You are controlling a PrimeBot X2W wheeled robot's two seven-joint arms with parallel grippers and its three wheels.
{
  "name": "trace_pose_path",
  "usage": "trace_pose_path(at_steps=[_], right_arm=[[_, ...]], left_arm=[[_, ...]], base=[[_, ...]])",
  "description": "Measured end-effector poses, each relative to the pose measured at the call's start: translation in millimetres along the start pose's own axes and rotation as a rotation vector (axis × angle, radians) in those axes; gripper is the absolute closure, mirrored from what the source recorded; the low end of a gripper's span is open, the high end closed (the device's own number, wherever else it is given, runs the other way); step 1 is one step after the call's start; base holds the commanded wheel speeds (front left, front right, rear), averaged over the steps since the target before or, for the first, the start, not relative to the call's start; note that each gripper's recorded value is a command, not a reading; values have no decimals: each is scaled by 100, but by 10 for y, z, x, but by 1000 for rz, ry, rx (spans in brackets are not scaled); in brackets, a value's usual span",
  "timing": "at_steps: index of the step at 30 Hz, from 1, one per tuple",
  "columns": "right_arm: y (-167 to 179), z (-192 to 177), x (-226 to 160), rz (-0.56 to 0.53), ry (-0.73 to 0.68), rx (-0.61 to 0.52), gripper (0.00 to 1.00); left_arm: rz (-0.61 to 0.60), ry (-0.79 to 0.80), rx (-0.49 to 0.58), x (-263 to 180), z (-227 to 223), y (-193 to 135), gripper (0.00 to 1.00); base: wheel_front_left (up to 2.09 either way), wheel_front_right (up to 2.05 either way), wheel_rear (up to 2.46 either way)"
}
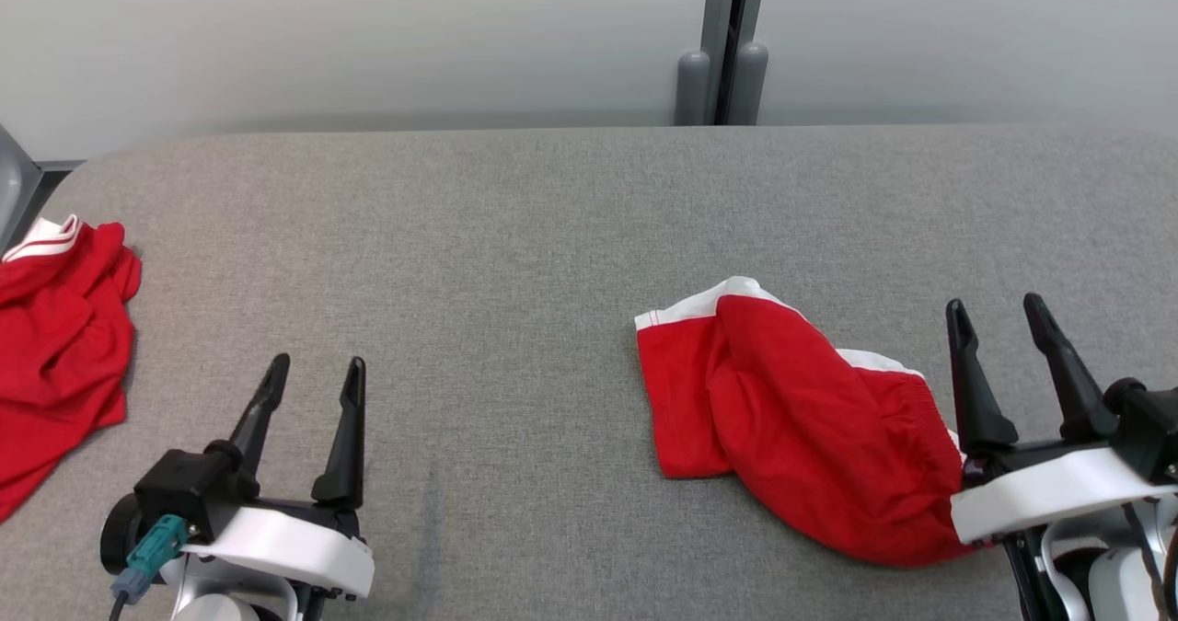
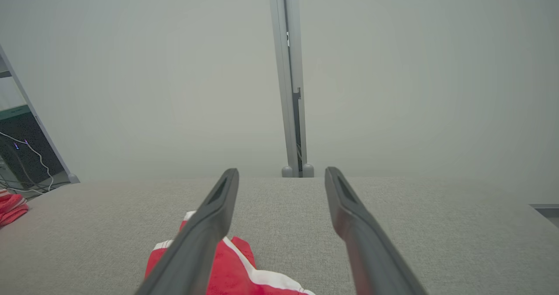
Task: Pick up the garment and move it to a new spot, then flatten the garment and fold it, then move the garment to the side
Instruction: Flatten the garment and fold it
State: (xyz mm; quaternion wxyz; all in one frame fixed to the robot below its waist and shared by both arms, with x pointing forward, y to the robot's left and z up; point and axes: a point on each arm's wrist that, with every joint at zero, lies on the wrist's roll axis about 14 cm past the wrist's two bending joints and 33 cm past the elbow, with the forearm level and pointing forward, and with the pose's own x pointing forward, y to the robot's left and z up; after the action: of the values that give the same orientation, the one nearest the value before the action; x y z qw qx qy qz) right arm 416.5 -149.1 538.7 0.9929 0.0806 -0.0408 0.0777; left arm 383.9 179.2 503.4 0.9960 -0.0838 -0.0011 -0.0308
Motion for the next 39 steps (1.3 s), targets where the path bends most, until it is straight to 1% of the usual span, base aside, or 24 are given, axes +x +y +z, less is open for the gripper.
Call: trace_pose_path(at_steps=[7,19,21,25,29,32,33,36,37,38,39], right_arm=[[16,-81,-91,1,43,-3,0],[-3,-65,-67,-3,38,-7,0],[-10,-85,-57,-4,45,-6,0],[-22,-91,13,-5,43,-6,0],[-69,-155,62,-14,60,-8,0],[-98,-170,112,-19,59,-9,0],[-98,-170,112,-19,59,-9,0],[-163,-236,127,-35,75,-7,0],[-184,-259,125,-41,80,-5,0],[-250,-306,115,-59,91,-5,0],[-290,-323,111,-70,94,-4,0]], left_arm=[[1,13,-4,-94,-25,-22,0],[2,22,-2,-90,-52,-31,0],[2,18,6,-65,-41,-28,0],[-34,-46,20,148,152,-108,0],[-100,-98,15,433,309,-303,0],[-186,-79,-7,653,273,-569,0],[-186,-79,-7,653,273,-569,0],[-300,21,-30,841,39,-898,0],[-338,74,-26,879,-88,-991,0],[-397,183,-13,925,-371,-1156,0],[-426,239,-9,934,-513,-1227,0]], base=[[0,0,0],[0,0,0],[0,0,0],[0,0,0],[0,0,0],[0,0,0],[0,0,0],[0,0,0],[0,0,0],[0,0,0],[0,0,0]])
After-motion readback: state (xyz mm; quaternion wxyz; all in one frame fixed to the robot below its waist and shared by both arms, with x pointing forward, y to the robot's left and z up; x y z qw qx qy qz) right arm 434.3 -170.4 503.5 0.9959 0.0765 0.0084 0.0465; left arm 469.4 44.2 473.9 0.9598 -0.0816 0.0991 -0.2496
